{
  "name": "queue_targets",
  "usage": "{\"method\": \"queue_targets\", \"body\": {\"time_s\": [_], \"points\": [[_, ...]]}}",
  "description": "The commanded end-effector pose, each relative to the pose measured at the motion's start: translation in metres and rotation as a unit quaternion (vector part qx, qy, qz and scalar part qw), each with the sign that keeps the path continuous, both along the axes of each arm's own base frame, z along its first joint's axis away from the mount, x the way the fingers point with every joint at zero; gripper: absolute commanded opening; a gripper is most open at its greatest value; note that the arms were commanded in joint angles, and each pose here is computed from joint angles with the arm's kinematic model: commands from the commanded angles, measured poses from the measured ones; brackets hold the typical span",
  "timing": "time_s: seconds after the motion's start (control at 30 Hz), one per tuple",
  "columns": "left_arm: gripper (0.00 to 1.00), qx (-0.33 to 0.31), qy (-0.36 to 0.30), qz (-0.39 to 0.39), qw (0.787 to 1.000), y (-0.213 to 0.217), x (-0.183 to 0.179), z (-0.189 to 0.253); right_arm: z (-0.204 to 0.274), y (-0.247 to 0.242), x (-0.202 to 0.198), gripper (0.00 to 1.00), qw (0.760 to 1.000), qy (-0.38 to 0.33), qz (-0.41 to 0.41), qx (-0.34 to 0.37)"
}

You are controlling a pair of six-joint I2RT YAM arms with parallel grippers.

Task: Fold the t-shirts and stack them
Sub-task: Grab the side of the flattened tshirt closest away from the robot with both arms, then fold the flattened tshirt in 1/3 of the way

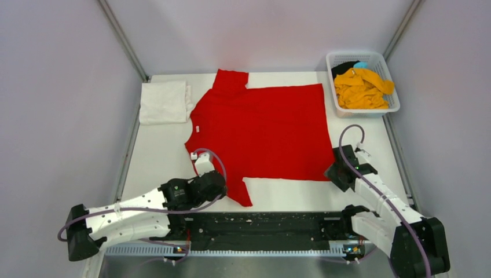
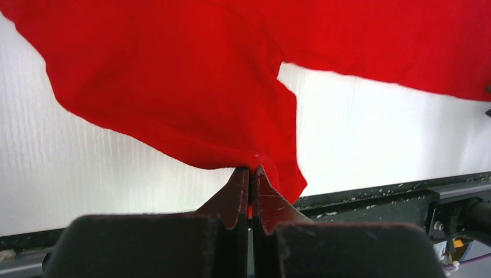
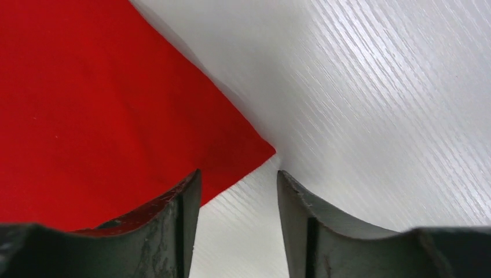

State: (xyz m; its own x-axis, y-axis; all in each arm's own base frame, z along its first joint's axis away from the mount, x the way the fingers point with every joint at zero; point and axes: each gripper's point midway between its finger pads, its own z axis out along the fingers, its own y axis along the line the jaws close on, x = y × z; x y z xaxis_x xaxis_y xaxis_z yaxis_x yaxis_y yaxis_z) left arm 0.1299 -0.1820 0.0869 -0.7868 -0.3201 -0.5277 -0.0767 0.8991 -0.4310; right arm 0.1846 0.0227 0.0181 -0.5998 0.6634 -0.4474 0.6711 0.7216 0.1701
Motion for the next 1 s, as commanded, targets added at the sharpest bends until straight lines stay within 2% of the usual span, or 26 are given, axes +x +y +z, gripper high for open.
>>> {"method": "queue_targets", "body": {"time_s": [0.0,0.13,0.3,0.4,0.43,0.7,0.97], "points": [[0.0,-0.026,-0.043,0.007,0.999,-0.01,0.021,0.027,-0.006,0.003,0.014,0.47,1.0,-0.017,-0.003,0.007],[0.0,-0.024,-0.052,0.012,0.998,-0.008,0.03,0.031,-0.004,-0.001,0.018,0.31,1.0,-0.02,-0.001,-0.007],[0.0,-0.029,-0.058,0.012,0.998,-0.006,0.042,0.035,-0.001,-0.003,0.028,0.19,0.999,-0.022,0.016,-0.024],[0.0,-0.03,-0.058,0.016,0.998,-0.003,0.048,0.036,0.0,-0.004,0.032,0.08,0.999,-0.013,0.034,-0.038],[0.0,-0.031,-0.059,0.016,0.998,-0.003,0.05,0.037,0.001,-0.004,0.033,0.01,0.998,-0.011,0.039,-0.04],[0.0,-0.043,-0.093,0.007,0.995,-0.007,0.075,0.065,0.032,0.009,0.057,0.0,0.994,-0.03,0.096,-0.035],[0.0,-0.042,-0.116,0.021,0.992,-0.004,0.123,0.085,0.064,0.015,0.096,0.0,0.989,-0.028,0.137,-0.056]]}}
